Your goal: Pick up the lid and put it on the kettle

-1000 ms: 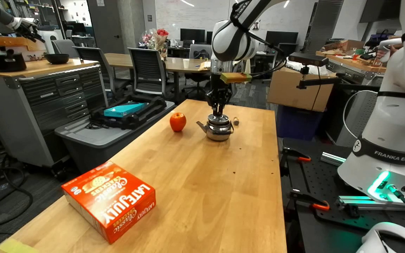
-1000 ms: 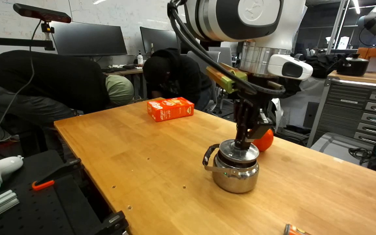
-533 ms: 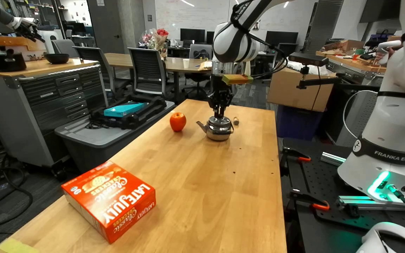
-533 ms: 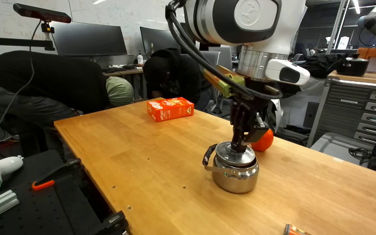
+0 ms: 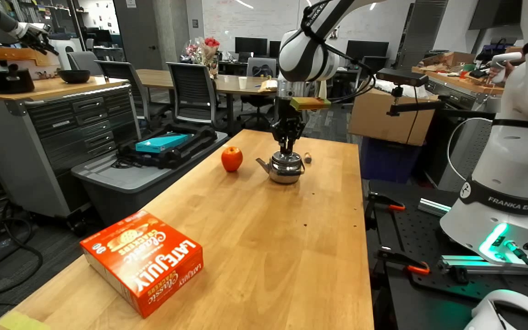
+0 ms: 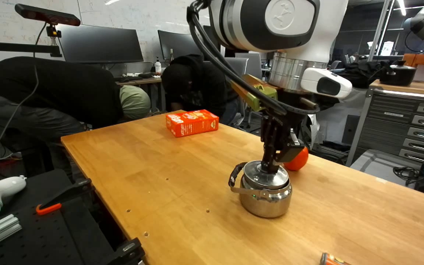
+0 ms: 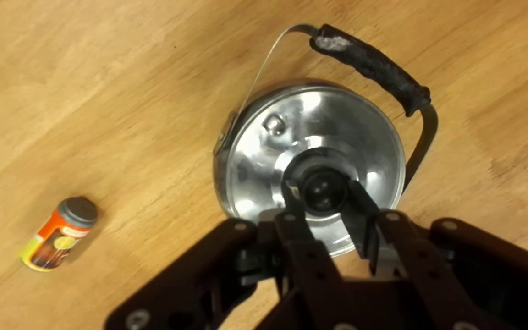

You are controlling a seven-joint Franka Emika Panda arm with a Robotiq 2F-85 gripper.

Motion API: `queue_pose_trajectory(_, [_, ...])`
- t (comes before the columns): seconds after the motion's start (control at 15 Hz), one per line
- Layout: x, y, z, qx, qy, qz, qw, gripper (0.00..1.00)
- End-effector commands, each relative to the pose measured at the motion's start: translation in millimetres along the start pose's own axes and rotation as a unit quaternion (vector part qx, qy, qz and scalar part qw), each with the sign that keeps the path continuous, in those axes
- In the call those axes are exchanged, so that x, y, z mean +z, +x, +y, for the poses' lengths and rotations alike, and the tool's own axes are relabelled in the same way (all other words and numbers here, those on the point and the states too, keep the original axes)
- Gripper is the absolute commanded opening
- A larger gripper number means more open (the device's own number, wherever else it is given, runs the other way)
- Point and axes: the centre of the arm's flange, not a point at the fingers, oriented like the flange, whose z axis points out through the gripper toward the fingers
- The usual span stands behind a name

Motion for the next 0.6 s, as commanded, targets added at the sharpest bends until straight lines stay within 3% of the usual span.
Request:
queue_pose_trajectory(0.0, [-4.4, 3.9, 6.3, 0.002, 0.017, 0.009, 0.9998, 0.07])
queue_pose_trajectory(0.53, [0.0, 7.2, 6.8, 0.005, 0.016, 0.005, 0.9998, 0.07])
